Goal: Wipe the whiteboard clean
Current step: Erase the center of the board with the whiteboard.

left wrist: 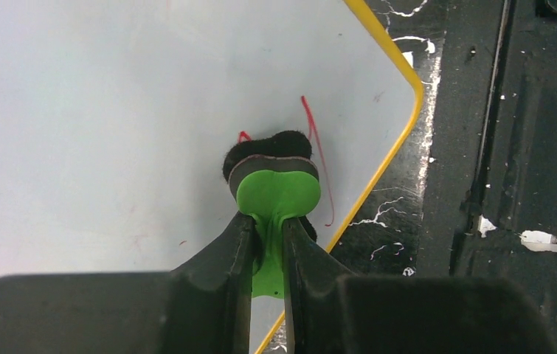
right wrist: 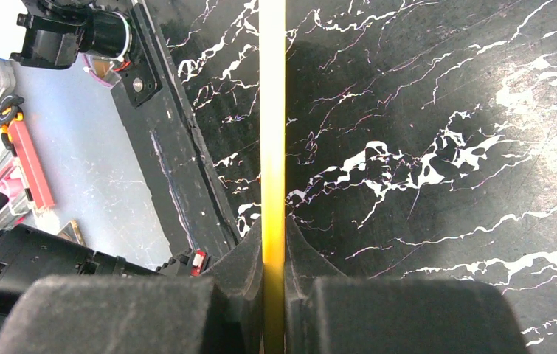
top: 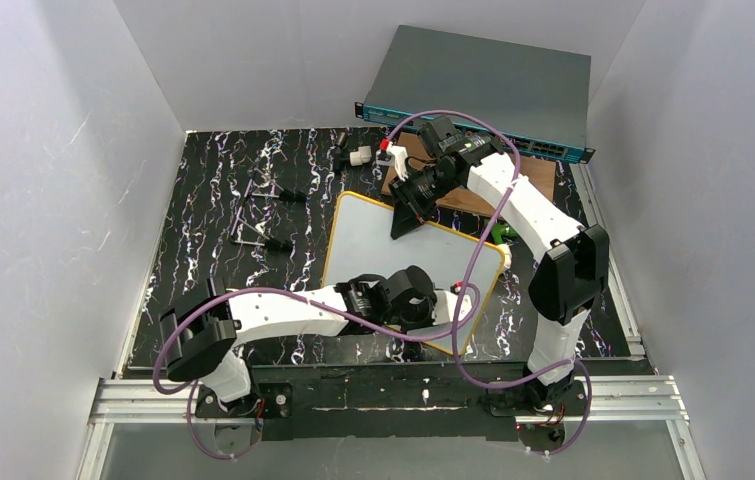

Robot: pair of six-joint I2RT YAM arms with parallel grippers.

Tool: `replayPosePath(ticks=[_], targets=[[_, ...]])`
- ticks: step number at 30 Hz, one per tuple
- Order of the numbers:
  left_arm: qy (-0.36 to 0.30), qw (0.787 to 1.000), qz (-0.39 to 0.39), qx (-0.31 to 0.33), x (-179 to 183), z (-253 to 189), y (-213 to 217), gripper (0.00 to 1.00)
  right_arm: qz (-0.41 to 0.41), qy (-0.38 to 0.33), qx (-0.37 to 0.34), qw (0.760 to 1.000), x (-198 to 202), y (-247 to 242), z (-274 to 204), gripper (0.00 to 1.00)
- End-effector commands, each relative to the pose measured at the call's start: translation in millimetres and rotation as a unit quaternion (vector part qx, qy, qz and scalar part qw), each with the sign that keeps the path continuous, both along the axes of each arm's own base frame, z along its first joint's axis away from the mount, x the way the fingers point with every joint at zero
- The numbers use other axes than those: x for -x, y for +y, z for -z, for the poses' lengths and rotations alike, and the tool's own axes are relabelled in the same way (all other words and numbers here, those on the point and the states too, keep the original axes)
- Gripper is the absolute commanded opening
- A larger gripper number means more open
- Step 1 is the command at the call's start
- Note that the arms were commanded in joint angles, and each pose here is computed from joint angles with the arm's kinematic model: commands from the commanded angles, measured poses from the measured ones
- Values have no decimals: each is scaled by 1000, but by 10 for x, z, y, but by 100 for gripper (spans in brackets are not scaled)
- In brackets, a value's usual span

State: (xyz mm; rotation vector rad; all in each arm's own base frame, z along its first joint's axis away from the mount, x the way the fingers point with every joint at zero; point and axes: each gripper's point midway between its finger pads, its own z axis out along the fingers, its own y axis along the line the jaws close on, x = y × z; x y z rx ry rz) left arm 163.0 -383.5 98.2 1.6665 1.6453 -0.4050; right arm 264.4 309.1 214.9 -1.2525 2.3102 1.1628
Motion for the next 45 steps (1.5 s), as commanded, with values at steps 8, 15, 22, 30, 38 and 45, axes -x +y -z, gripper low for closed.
replayPosePath(ticks=[8, 15, 22, 30, 38, 45], targets=[[3, 997, 37, -61, 208, 502, 41, 0, -33, 31, -70, 997, 355, 106, -452, 1], [-46, 999, -8, -17, -196, 21, -72, 0, -32, 30, -70, 997, 357, 102, -451, 1], [-88, 996, -5, -13, -437, -295, -154, 0, -29, 24, -70, 997, 343, 86, -482, 1], [-135, 990, 17, -39, -522, -323, -117, 0, -26, 24, -81, 996, 339, 59, -559, 1], [-212, 974, 46, -68, -652, -239, -152, 0, -28, 39, -97, 994, 385, 86, -630, 1], [-226, 972, 27, -65, -686, -118, -69, 0, -17, 40, -93, 995, 370, 72, -606, 1]])
